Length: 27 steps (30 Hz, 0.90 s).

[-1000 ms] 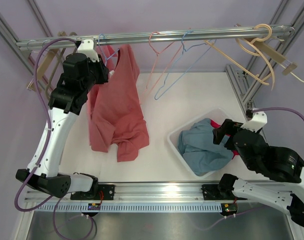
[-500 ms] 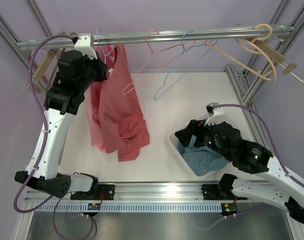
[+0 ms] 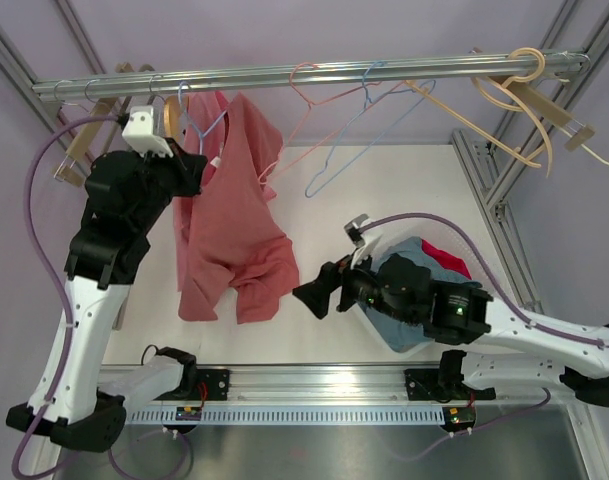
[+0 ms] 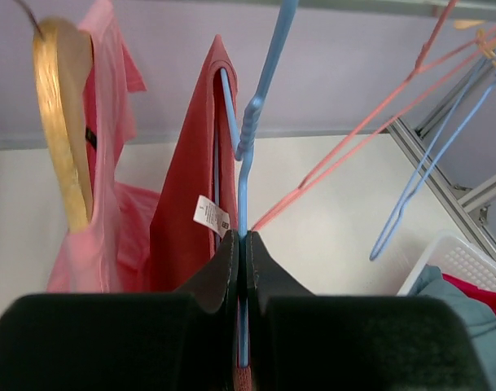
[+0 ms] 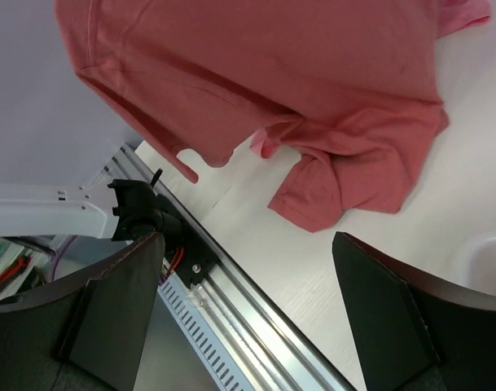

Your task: Remove the t-shirt from the hanger

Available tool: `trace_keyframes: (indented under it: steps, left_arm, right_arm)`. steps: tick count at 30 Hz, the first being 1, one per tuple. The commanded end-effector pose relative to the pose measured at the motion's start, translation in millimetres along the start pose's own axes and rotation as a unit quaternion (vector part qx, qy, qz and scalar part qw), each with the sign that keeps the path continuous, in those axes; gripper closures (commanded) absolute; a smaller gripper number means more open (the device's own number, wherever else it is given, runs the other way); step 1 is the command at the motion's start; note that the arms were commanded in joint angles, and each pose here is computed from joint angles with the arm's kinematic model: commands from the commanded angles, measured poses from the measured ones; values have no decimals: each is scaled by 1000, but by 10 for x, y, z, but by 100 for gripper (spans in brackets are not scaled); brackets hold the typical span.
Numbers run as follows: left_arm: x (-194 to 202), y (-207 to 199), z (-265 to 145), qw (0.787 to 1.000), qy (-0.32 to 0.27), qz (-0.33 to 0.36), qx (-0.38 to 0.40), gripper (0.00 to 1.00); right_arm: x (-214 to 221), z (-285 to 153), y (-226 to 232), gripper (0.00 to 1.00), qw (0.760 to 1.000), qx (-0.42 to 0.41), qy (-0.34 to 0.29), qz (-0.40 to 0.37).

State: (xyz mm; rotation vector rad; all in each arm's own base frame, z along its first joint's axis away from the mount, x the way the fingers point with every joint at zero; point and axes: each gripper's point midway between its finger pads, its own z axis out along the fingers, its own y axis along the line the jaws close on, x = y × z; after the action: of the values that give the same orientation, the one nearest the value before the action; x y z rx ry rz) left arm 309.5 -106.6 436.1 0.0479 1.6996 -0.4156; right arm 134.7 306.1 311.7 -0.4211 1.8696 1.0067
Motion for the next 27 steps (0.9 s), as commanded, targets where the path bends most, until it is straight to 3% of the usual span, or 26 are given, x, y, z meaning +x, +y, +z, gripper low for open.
trace_keyframes:
  steps: [1, 13, 17, 23, 27]
  left_arm:
    - [-213, -148, -261, 996, -64, -41, 37, 100]
    - [152, -329, -1000, 978, -76, -164, 102, 100]
    - [110, -417, -1212, 971, -88, -182, 129, 100]
    - [94, -391, -1295, 972, -96, -176, 123, 100]
    - [88, -378, -1293, 972, -98, -179, 119, 100]
  right_arm:
    - [-205, 147, 371, 7, 998, -42, -37, -22]
    - [540, 908, 1462, 0, 988, -118, 24, -99]
    - [778, 1135, 1571, 0, 987, -108, 41, -111]
    - [1026, 1103, 1980, 5, 981, -130, 52, -135]
    - [1065, 1086, 2084, 49, 980, -128, 45, -143]
